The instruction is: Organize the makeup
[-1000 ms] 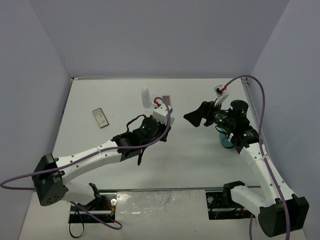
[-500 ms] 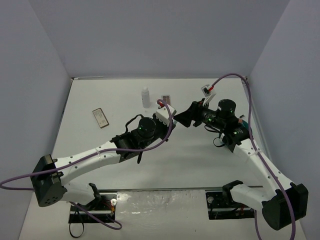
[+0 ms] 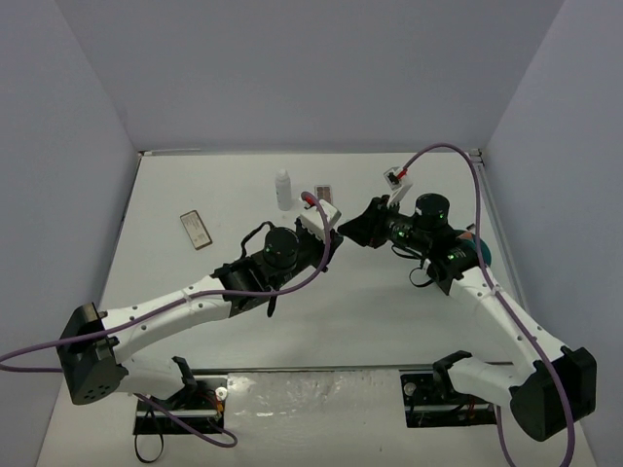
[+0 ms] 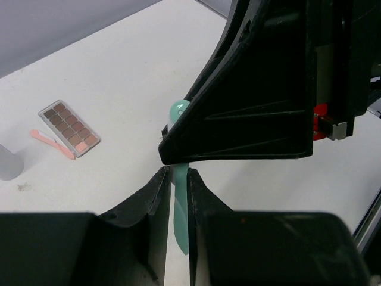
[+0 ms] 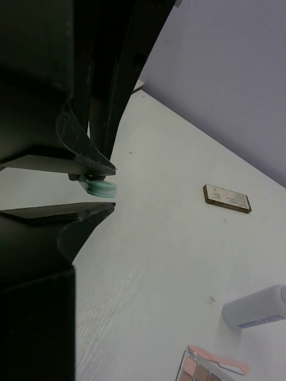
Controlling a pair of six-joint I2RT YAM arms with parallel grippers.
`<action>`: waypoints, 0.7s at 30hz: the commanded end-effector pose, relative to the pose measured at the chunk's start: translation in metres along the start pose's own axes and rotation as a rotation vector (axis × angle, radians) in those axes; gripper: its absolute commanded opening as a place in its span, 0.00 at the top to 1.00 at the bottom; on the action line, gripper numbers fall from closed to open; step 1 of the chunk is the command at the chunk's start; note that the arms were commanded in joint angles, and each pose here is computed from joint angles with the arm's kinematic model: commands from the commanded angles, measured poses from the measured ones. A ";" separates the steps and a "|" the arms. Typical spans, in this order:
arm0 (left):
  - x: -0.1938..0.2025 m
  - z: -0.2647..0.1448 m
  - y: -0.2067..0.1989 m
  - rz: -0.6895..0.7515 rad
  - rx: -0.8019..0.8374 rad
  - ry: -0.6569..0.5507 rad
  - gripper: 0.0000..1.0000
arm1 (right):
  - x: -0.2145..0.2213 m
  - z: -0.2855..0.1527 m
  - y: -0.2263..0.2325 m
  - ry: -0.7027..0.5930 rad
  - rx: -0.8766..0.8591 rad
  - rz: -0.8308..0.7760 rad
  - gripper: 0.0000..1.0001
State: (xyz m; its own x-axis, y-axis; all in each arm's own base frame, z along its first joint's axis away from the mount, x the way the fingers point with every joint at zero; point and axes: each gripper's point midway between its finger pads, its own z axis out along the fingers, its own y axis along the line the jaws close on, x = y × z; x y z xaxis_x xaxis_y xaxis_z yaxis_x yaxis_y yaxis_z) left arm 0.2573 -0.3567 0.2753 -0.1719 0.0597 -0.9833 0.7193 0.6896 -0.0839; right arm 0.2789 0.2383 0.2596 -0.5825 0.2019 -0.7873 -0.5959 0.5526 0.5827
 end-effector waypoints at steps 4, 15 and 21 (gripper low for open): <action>-0.041 -0.006 -0.006 -0.031 0.015 -0.119 0.96 | -0.037 -0.005 0.014 -0.120 -0.001 -0.110 1.00; -0.012 -0.022 0.033 -0.095 -0.181 0.028 0.04 | -0.070 -0.053 -0.041 -0.252 0.423 -0.238 1.00; 0.002 -0.065 0.099 -0.186 -0.382 0.169 0.03 | -0.091 -0.117 -0.092 -0.331 0.805 -0.269 1.00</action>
State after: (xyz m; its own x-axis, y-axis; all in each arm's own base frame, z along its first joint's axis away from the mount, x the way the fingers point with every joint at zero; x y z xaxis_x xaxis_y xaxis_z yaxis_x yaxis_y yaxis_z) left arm 0.2723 -0.2982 0.2305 -0.3631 0.1421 -0.9208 0.5374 0.8393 -0.0825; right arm 0.3094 0.1474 0.2684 -0.3635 0.1704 -0.9159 -0.3307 0.8955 0.2979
